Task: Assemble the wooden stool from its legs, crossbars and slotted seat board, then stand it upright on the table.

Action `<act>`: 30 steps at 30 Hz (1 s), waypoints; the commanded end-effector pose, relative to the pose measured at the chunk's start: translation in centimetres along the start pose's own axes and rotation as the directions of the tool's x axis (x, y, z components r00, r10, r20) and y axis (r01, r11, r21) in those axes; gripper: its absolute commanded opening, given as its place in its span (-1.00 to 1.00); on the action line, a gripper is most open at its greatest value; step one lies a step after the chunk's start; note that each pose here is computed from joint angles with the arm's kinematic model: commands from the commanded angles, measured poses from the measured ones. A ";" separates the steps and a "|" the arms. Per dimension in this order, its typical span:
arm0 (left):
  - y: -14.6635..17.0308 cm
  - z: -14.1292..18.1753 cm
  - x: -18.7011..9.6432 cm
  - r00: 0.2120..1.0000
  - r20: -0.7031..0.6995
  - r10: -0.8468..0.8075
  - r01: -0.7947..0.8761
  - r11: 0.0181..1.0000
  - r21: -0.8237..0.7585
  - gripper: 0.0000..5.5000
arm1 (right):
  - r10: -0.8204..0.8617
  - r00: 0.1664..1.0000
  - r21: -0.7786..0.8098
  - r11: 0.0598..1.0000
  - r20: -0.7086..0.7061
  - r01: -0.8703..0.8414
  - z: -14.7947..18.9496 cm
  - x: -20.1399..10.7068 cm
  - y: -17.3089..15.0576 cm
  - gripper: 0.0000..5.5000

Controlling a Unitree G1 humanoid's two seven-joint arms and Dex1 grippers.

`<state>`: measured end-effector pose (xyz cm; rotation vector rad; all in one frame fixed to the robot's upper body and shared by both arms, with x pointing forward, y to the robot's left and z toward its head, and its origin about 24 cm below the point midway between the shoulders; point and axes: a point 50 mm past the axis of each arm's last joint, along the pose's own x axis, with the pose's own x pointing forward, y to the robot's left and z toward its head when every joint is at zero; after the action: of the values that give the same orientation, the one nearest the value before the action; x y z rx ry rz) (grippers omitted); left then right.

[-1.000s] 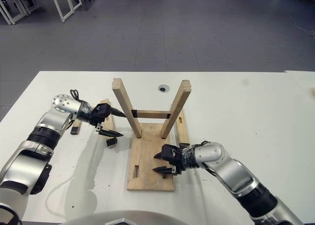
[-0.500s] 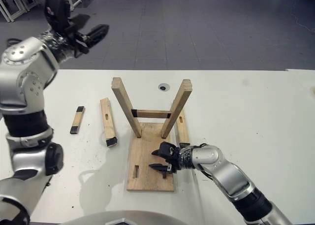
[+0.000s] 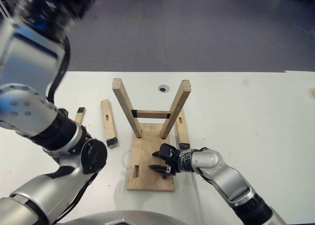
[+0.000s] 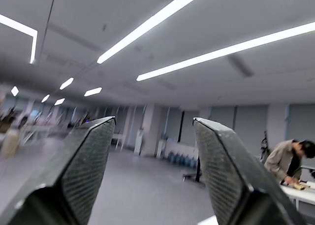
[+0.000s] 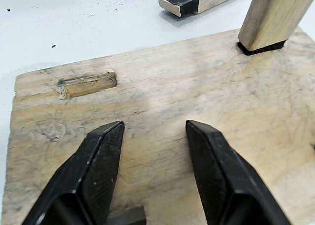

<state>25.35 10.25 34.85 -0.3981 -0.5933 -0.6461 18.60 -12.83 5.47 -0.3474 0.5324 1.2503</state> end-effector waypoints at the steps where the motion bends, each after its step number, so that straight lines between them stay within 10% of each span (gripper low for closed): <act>1: 3.2 -5.7 -2.8 0.946 -0.282 0.157 -0.161 0.987 0.011 0.07 | 0.026 0.995 0.099 0.995 -0.092 -0.017 -2.1 0.3 0.9 -0.16; 8: 2.7 -16.8 -10.8 0.772 -0.628 0.094 -0.123 0.992 -0.003 0.07 | 0.005 0.997 0.099 0.995 -0.076 0.003 -1.6 0.5 0.5 -0.16; 22: 2.2 -6.0 -3.2 0.973 -0.231 0.007 -0.002 1.000 0.024 0.07 | -0.002 0.996 0.130 0.991 -0.089 0.014 -2.1 0.5 1.1 -0.16; 26: 4.1 0.1 -1.2 0.992 -0.015 0.126 -0.124 0.987 0.102 0.07 | -0.032 0.993 0.094 0.995 -0.115 0.043 -2.2 0.1 -1.2 -0.16; 30: 9.1 0.5 -3.5 0.912 -0.086 0.402 -0.365 0.888 0.279 0.07 | -0.113 0.992 0.068 0.991 -0.050 0.116 -0.2 -0.2 -4.0 -0.16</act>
<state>27.76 16.73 33.80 -0.2598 -0.5663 -0.3376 21.75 -13.32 5.79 -0.3410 0.5256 1.1766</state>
